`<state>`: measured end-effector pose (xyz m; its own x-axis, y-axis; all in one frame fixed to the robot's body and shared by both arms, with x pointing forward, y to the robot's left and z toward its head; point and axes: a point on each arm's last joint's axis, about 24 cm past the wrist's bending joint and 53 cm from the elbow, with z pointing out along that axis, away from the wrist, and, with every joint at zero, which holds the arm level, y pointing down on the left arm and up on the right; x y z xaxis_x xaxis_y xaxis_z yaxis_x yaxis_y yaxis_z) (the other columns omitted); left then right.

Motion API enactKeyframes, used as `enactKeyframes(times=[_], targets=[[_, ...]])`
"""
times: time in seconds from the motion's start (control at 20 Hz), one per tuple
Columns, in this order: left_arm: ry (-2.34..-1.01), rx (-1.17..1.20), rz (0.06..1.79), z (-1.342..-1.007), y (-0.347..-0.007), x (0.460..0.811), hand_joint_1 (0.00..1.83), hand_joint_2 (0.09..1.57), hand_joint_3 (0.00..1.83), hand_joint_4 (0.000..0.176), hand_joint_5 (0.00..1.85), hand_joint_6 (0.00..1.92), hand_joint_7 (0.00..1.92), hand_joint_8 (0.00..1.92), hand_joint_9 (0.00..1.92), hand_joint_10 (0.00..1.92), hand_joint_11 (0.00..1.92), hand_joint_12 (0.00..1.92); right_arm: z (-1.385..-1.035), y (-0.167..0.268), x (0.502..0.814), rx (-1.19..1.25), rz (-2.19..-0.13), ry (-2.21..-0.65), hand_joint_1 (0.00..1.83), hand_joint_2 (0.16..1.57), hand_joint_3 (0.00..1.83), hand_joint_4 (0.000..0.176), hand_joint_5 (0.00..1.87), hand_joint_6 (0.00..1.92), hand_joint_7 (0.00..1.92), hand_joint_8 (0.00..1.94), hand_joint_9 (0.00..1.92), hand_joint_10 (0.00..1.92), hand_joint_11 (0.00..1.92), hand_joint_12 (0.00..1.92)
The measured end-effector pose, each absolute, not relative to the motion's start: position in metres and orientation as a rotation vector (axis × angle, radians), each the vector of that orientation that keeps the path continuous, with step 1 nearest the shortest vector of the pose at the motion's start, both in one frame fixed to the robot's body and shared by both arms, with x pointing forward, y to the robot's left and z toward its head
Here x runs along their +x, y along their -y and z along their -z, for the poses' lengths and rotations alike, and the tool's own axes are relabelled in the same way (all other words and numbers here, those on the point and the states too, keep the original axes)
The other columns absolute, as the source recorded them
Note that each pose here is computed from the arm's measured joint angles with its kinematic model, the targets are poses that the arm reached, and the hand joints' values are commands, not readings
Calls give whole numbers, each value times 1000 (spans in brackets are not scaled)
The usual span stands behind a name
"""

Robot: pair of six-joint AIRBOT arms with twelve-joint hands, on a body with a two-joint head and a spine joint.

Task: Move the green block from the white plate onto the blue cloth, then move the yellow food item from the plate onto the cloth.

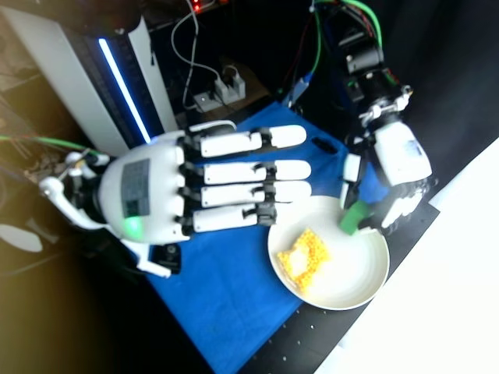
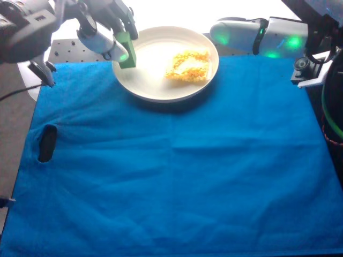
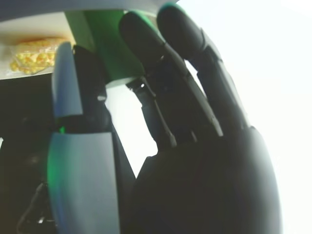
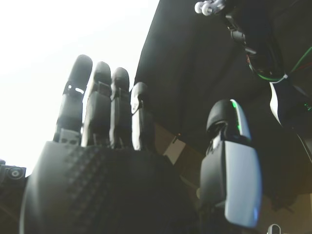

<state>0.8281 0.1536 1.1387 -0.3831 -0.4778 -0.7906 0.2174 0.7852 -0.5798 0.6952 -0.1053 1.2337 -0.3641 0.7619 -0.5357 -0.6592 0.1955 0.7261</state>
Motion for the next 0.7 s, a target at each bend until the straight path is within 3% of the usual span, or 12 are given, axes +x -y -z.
enactKeyframes(times=[0.1, 0.15, 0.2, 0.25, 0.35, 0.45, 0.55, 0.7], targets=[[-1799, -195, 770, -1151, -155, 825, 1257, 1111, 0, 0, 1031, 697, 986, 1175, 1063, 632, 799, 1312, -1235, 108, 697, 118, -1484, -1247, 577, 1051, 0, 91, 272, 3, 327, 0, 304, 6, 0, 1082], [-1791, -191, 779, -1155, -155, 823, 1209, 1205, 9, 0, 955, 1001, 642, 1435, 897, 642, 788, 1187, -1235, 109, 698, 123, -1483, -1245, 548, 1030, 0, 103, 286, 3, 269, 0, 277, 1, 0, 1050], [-1776, -177, 796, -1163, -153, 818, 1321, 1193, 2, 0, 934, 896, 635, 1351, 848, 1287, 896, 1132, -1235, 110, 699, 133, -1482, -1244, 554, 1027, 0, 103, 292, 3, 191, 0, 217, 4, 0, 904], [-1765, -156, 808, -1169, -150, 814, 1277, 1143, 0, 0, 929, 812, 924, 1233, 961, 1041, 942, 1114, -1234, 110, 699, 137, -1485, -1242, 569, 1035, 1, 118, 294, 2, 128, 2, 186, 3, 0, 801], [-1735, -98, 836, -1183, -143, 801, 1270, 1115, 0, 0, 956, 802, 1017, 1144, 1093, 683, 1018, 942, -1234, 108, 699, 137, -1488, -1244, 534, 1042, 0, 105, 271, 0, 125, 1, 183, 1, 0, 785], [-1712, -47, 856, -1192, -137, 791, 1253, 1121, 3, 0, 1016, 728, 941, 1248, 1059, 776, 1012, 1020, -1233, 109, 700, 143, -1487, -1244, 559, 1017, 0, 89, 261, 1, 146, 2, 152, 3, 0, 599], [-1695, 30, 856, -1199, -130, 779, 1263, 1128, 2, 0, 921, 836, 1004, 1176, 1091, 778, 976, 1028, -1232, 110, 701, 153, -1484, -1248, 564, 1024, 1, 86, 256, 0, 158, 6, 155, 9, 0, 555], [-1676, 126, 876, -1204, -112, 762, 1251, 1158, 3, 0, 881, 888, 929, 1308, 1028, 737, 850, 1061, -1230, 114, 705, 174, -1474, -1254, 561, 1021, 1, 94, 255, 0, 156, 0, 156, 3, 0, 511]])
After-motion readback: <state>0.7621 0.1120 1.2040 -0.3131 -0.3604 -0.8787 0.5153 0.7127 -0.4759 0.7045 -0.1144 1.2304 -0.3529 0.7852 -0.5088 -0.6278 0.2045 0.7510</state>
